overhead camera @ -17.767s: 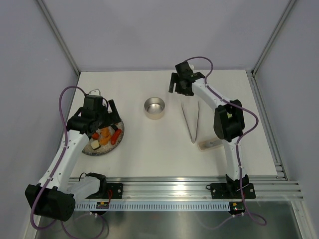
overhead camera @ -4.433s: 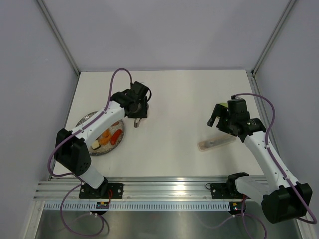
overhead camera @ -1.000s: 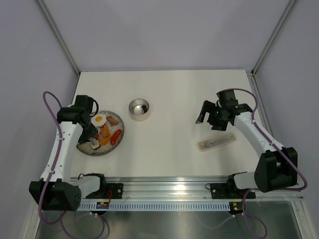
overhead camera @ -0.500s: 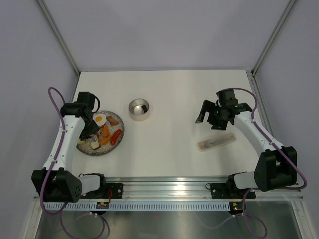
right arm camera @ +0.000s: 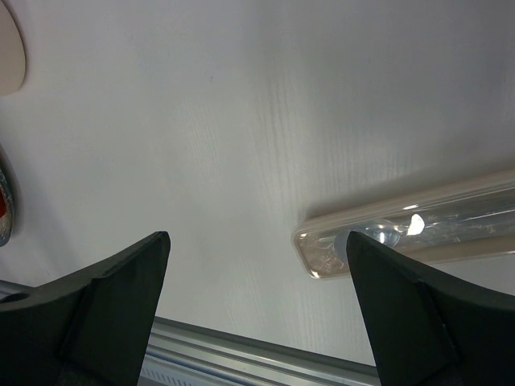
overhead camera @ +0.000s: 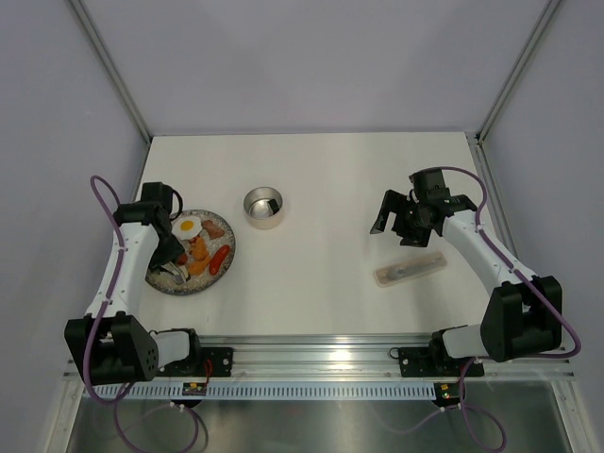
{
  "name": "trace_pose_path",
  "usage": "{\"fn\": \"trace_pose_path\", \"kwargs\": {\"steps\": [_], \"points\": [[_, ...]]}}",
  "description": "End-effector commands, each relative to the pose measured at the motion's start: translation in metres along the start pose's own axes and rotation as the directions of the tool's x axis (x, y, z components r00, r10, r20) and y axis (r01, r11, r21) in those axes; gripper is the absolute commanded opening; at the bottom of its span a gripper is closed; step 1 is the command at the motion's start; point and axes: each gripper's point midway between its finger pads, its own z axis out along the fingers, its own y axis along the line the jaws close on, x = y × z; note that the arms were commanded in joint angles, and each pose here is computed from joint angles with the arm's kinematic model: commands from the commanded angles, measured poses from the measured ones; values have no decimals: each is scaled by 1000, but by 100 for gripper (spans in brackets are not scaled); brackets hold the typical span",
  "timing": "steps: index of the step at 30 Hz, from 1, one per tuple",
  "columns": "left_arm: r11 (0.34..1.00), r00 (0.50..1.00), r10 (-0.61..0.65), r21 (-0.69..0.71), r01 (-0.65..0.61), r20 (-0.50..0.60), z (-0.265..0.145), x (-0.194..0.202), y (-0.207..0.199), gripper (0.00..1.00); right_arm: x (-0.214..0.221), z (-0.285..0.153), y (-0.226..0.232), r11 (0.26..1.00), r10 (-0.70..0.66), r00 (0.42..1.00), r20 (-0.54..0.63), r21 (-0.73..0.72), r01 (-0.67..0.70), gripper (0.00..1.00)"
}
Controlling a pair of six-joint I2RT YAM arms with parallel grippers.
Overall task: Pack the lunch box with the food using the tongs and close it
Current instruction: Pick up the fake food from the plate.
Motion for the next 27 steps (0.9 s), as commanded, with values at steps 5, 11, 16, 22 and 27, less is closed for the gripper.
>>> {"fn": "trace_pose_path", "kwargs": {"steps": [5, 11, 16, 22, 27], "points": [[997, 1000, -3, 71, 3, 0, 8, -4, -11, 33, -10, -4, 4, 1000, -16, 1000, 26, -9, 17, 99], [996, 1000, -7, 88, 5, 16, -2, -6, -10, 14, -10, -4, 4, 1000, -16, 1000, 26, -9, 17, 99], [994, 1000, -13, 106, 11, 18, -10, -8, -10, 6, -10, -5, 4, 1000, -19, 999, 29, -9, 19, 100], [994, 999, -18, 111, 12, 50, -30, -18, -3, 0, -10, -5, 4, 1000, -19, 999, 29, -12, 19, 99], [991, 996, -27, 132, 16, 84, -49, -25, 2, 0, -10, -4, 6, 1000, -19, 999, 28, -18, 20, 100]]}}
